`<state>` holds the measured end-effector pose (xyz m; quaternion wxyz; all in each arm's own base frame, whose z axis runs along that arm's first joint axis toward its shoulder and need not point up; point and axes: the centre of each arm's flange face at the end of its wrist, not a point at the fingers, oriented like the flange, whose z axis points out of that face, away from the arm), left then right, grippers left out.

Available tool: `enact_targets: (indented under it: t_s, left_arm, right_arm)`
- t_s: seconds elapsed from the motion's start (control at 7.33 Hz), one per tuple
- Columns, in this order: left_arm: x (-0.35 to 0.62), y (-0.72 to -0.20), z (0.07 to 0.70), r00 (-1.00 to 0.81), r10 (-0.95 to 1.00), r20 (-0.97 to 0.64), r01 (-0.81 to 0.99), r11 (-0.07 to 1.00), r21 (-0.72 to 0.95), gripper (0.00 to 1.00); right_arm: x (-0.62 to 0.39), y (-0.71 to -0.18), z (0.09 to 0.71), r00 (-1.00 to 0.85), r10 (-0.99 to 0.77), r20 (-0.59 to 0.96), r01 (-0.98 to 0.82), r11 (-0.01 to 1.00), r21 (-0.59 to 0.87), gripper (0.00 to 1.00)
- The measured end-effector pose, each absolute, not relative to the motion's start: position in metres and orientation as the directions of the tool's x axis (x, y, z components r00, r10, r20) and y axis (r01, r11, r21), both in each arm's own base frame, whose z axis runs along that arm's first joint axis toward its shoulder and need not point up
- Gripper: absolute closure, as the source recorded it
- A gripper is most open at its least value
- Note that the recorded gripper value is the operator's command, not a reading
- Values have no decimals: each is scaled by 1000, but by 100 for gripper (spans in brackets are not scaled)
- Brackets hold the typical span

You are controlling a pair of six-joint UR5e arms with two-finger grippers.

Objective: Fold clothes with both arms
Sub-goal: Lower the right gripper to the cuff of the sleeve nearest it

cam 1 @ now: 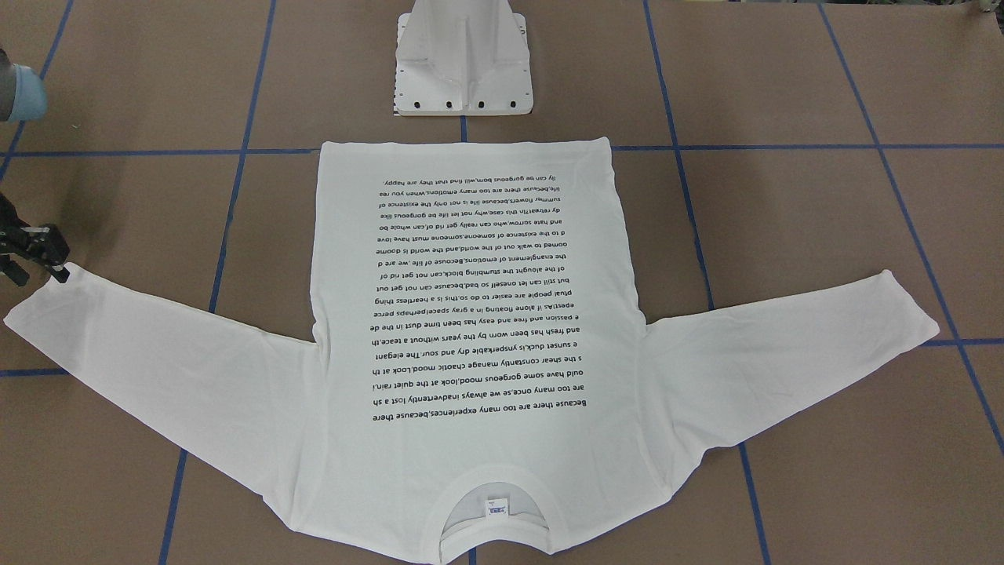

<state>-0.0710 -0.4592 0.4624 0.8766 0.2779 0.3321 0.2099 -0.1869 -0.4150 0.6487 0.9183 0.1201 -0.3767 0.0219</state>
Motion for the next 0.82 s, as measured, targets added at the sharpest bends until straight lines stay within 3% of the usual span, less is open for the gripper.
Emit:
enact_targets:
  t_s: [0.14, 0.27, 0.41, 0.82]
  left_arm:
    - [-72, -459, 462, 692, 553, -465, -183, 757, 628, 0]
    - [-72, -459, 462, 693, 552, -464, -182, 757, 628, 0]
    - [-73, -458, 462, 693, 552, -464, -181, 756, 629, 0]
    - [-77, -457, 461, 697, 547, -463, -175, 757, 630, 0]
  right_arm:
    - [-190, -412, 651, 718, -54, 694, -122, 972, 202, 58]
    - [-191, -410, 653, 719, -57, 693, -117, 973, 201, 89]
    - [-192, -409, 653, 718, -60, 693, -114, 973, 203, 100]
    - [-194, -411, 644, 709, -73, 702, -115, 969, 217, 100]
